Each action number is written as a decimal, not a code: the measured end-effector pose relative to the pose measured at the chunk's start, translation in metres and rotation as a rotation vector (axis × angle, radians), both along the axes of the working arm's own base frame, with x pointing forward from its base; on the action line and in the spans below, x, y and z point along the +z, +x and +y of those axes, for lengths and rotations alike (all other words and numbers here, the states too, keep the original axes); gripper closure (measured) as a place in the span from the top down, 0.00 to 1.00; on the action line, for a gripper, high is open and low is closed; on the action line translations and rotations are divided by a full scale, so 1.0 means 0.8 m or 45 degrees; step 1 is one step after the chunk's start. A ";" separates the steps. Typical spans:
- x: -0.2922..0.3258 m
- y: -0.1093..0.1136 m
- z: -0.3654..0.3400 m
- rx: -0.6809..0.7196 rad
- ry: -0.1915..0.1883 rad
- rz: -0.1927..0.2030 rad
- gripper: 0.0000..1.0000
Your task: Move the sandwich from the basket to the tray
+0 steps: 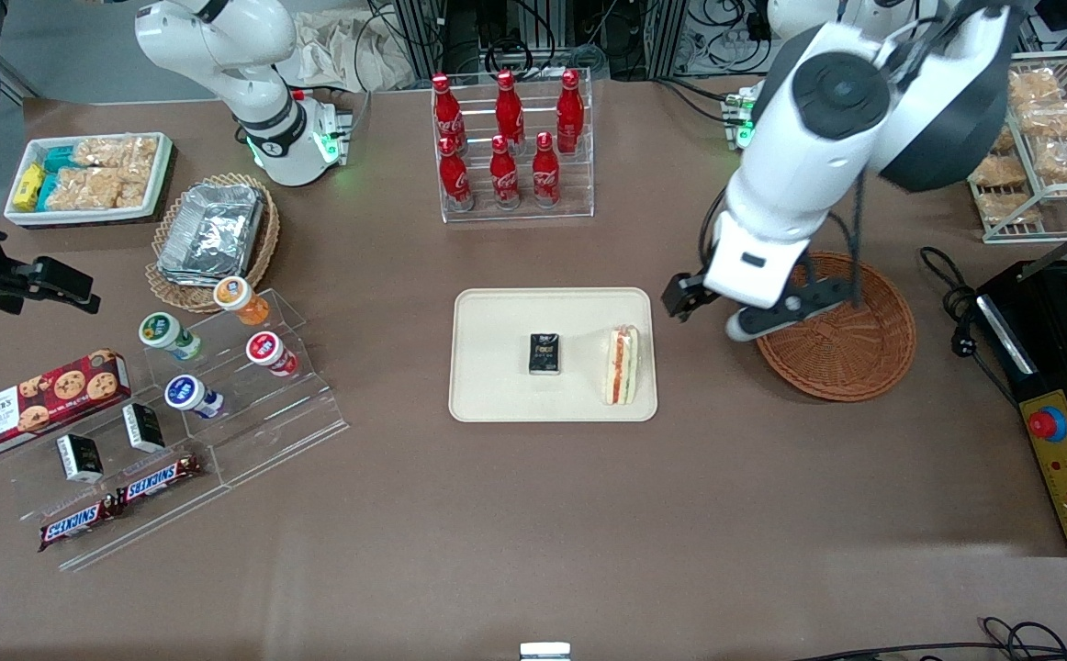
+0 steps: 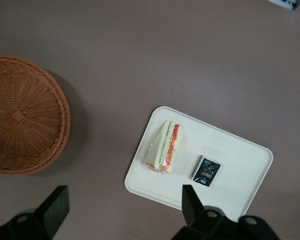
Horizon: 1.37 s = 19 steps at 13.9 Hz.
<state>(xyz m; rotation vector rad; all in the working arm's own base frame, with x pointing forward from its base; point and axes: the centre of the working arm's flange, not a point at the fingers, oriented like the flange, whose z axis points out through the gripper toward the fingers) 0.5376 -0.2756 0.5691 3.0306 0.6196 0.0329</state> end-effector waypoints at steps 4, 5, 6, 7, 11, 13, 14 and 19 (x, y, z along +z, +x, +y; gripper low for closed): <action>0.066 -0.023 0.067 0.011 -0.002 0.006 1.00; 0.079 -0.029 0.087 -0.019 0.000 0.008 1.00; 0.092 -0.033 0.109 -0.057 0.004 0.009 1.00; 0.102 -0.036 0.134 -0.096 0.009 0.014 1.00; 0.116 -0.039 0.240 -0.290 0.002 0.021 1.00; 0.111 -0.043 0.284 -0.359 -0.009 0.019 1.00; 0.108 -0.045 0.300 -0.377 -0.014 0.007 1.00; 0.100 -0.046 0.317 -0.400 0.026 -0.032 1.00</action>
